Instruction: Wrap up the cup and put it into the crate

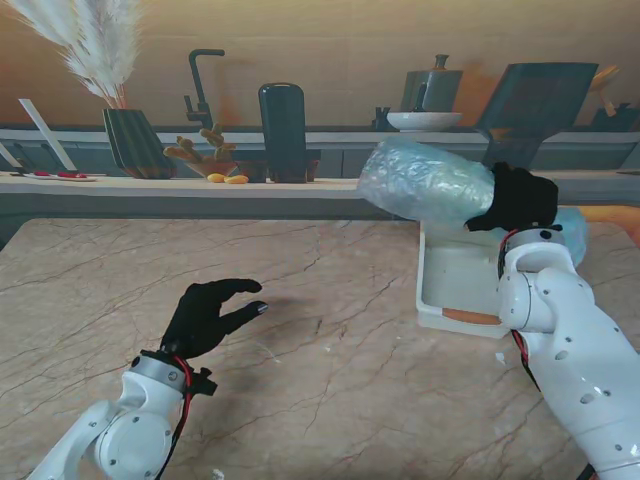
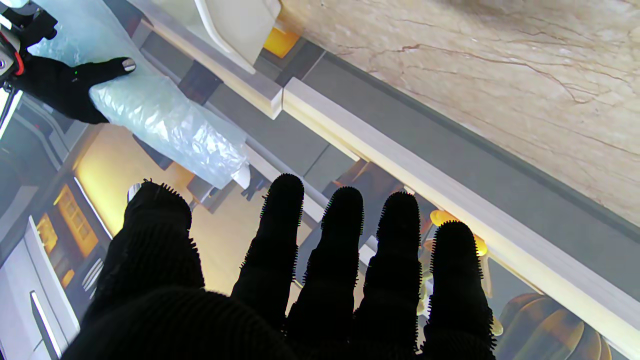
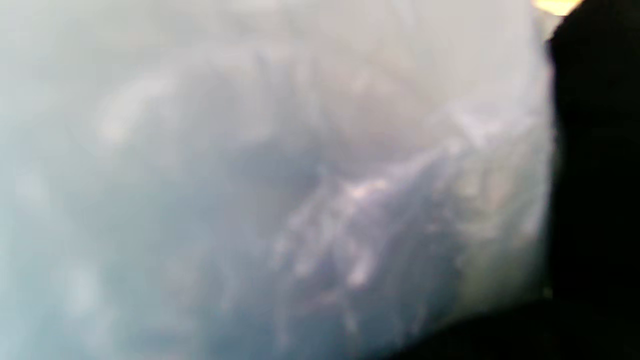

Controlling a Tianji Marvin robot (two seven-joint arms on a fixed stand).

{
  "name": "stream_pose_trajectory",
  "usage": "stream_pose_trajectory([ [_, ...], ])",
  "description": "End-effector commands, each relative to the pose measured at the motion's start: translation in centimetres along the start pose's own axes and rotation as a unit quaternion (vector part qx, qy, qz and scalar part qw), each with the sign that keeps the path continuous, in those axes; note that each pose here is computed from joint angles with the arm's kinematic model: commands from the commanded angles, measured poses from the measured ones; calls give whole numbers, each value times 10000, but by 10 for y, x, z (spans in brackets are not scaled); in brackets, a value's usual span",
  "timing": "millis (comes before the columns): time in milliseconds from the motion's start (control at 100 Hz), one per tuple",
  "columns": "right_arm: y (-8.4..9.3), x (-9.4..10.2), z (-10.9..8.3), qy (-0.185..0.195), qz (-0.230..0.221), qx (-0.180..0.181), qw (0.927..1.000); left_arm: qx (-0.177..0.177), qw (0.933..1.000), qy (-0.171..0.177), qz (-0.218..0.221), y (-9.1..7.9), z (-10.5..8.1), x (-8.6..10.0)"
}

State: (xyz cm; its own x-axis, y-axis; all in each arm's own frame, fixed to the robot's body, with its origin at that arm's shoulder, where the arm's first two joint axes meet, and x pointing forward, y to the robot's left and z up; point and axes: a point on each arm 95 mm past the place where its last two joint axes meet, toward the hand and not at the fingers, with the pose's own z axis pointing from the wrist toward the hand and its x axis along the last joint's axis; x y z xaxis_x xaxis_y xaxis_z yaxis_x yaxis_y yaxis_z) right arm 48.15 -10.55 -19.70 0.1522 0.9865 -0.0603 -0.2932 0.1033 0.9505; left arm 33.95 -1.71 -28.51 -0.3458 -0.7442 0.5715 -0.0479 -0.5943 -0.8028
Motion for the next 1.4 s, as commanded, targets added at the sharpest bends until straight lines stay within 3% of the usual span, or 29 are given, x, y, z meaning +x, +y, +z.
stream_pose_trajectory([
  [0, -11, -1, -4, -64, -10, 83, 9999, -42, 10000, -46, -41, 3, -2, -1],
  [340, -62, 1, -9, -783, 254, 566, 9950, -121, 9998, -116, -85, 6, 2, -3],
  [760, -104, 17, -7, -1377, 458, 1024, 9841, -215, 9996, -175, 11, 8, 6, -7],
  [1100, -142, 24, -13, -1861, 385, 1475, 9706, -233, 9996, -157, -25, 8, 7, -7],
  [1390, -163, 32, -21, -2170, 421, 1874, 9571, -265, 9996, -133, -24, 8, 8, -8],
])
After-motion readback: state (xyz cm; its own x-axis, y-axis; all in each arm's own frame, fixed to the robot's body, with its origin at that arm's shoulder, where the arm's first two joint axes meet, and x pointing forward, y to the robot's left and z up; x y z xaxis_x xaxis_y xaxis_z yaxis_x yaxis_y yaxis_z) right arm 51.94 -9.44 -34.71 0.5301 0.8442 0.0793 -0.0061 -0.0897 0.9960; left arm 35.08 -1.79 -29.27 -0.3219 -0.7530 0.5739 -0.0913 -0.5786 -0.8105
